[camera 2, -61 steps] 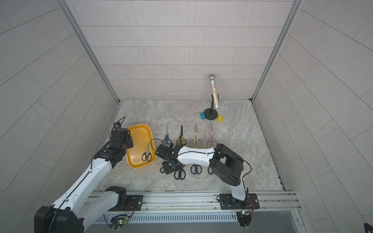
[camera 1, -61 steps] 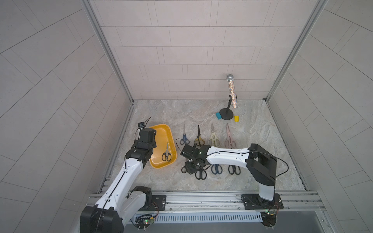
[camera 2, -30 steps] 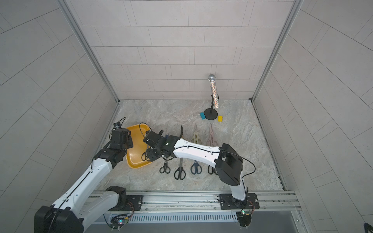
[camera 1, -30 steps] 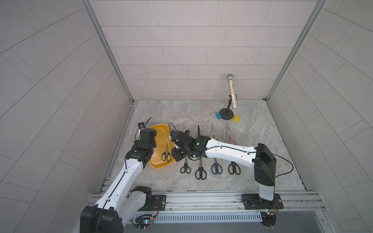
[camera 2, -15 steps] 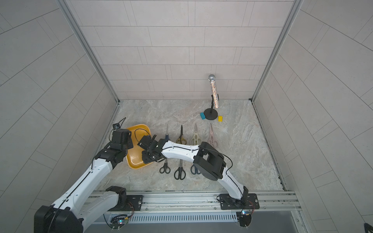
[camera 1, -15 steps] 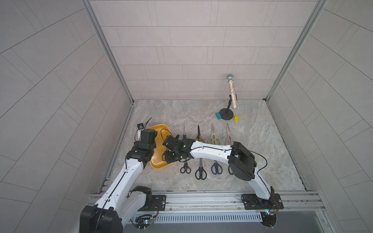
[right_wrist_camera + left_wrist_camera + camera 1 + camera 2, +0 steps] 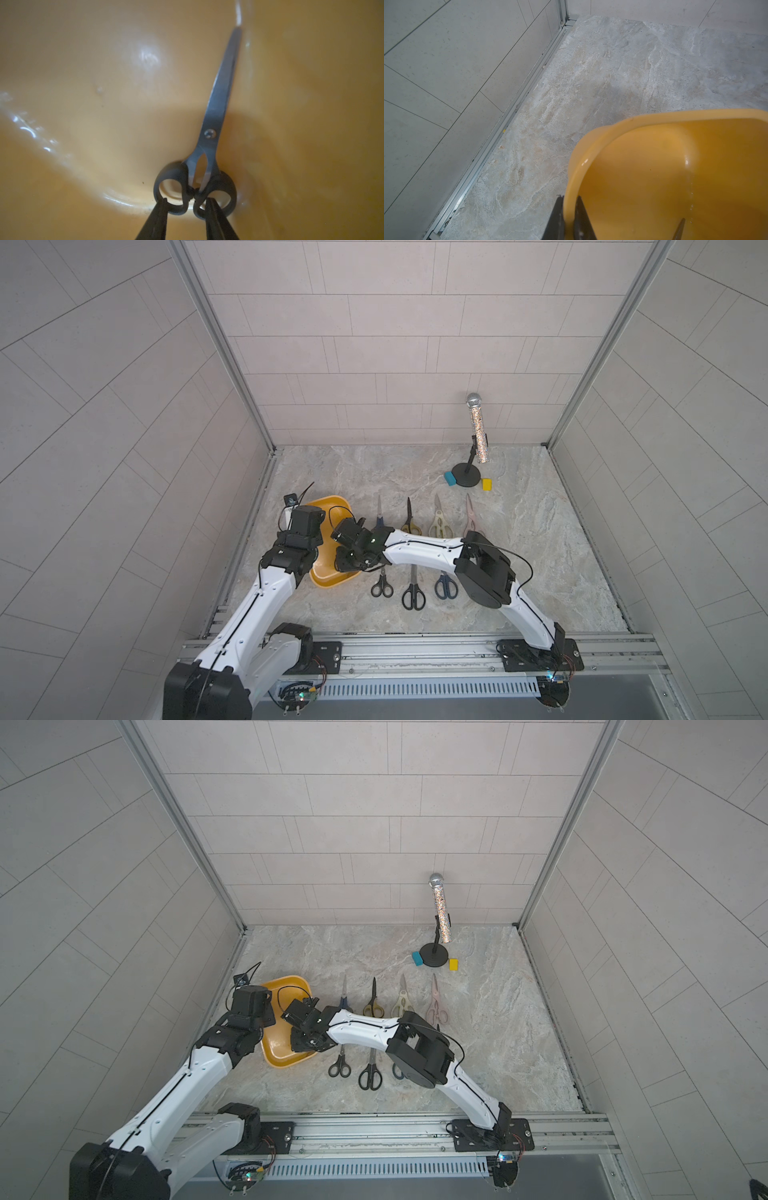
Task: Take the scissors out of the storage box
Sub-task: Pick up the scissors from the storage box.
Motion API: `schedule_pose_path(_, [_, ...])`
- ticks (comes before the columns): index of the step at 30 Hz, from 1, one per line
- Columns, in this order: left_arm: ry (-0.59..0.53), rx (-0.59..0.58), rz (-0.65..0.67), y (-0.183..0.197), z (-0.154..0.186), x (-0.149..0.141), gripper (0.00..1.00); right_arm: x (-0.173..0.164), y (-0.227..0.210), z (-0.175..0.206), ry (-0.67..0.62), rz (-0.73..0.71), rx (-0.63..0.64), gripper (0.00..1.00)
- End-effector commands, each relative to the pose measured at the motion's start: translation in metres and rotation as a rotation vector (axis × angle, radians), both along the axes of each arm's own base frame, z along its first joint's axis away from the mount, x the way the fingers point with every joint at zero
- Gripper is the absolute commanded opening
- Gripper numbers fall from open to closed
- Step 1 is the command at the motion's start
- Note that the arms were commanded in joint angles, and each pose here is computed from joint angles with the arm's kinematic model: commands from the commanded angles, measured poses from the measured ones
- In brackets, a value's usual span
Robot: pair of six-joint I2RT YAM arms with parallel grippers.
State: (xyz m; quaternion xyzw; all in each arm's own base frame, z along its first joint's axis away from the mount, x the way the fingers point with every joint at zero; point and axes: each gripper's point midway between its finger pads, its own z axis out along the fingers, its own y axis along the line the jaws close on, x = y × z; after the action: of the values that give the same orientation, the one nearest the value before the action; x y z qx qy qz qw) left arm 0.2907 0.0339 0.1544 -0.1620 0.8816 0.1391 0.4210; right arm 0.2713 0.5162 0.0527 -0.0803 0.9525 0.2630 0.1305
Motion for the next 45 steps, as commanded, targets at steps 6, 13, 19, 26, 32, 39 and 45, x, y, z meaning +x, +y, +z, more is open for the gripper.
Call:
schedule_pose_path(6, [0.001,0.008,-0.021,-0.005,0.003,0.000,0.00,0.018,-0.007,-0.032,-0.019,-0.042,-0.076,0.37])
schedule_pose_path(13, [0.004,0.007,-0.035,-0.009,0.003,0.001,0.00,0.027,-0.012,-0.051,-0.047,-0.069,-0.138,0.36])
schedule_pose_path(19, [0.010,0.019,-0.038,-0.009,0.002,0.001,0.00,0.032,-0.007,-0.055,-0.052,-0.080,-0.120,0.18])
schedule_pose_path(26, [0.016,0.045,-0.029,-0.006,0.003,0.001,0.00,0.039,-0.003,-0.017,-0.085,-0.086,-0.017,0.10])
schedule_pose_path(32, [0.037,0.070,-0.013,-0.001,0.001,0.000,0.00,0.043,-0.005,0.032,-0.125,-0.088,0.086,0.06])
schedule_pose_path(39, [0.066,0.082,-0.007,0.001,-0.002,0.001,0.00,0.039,-0.009,0.061,-0.154,-0.080,0.148,0.05])
schedule_pose_path(45, [0.073,0.103,0.006,0.005,-0.002,-0.001,0.00,0.034,-0.010,0.074,-0.153,-0.058,0.175,0.05])
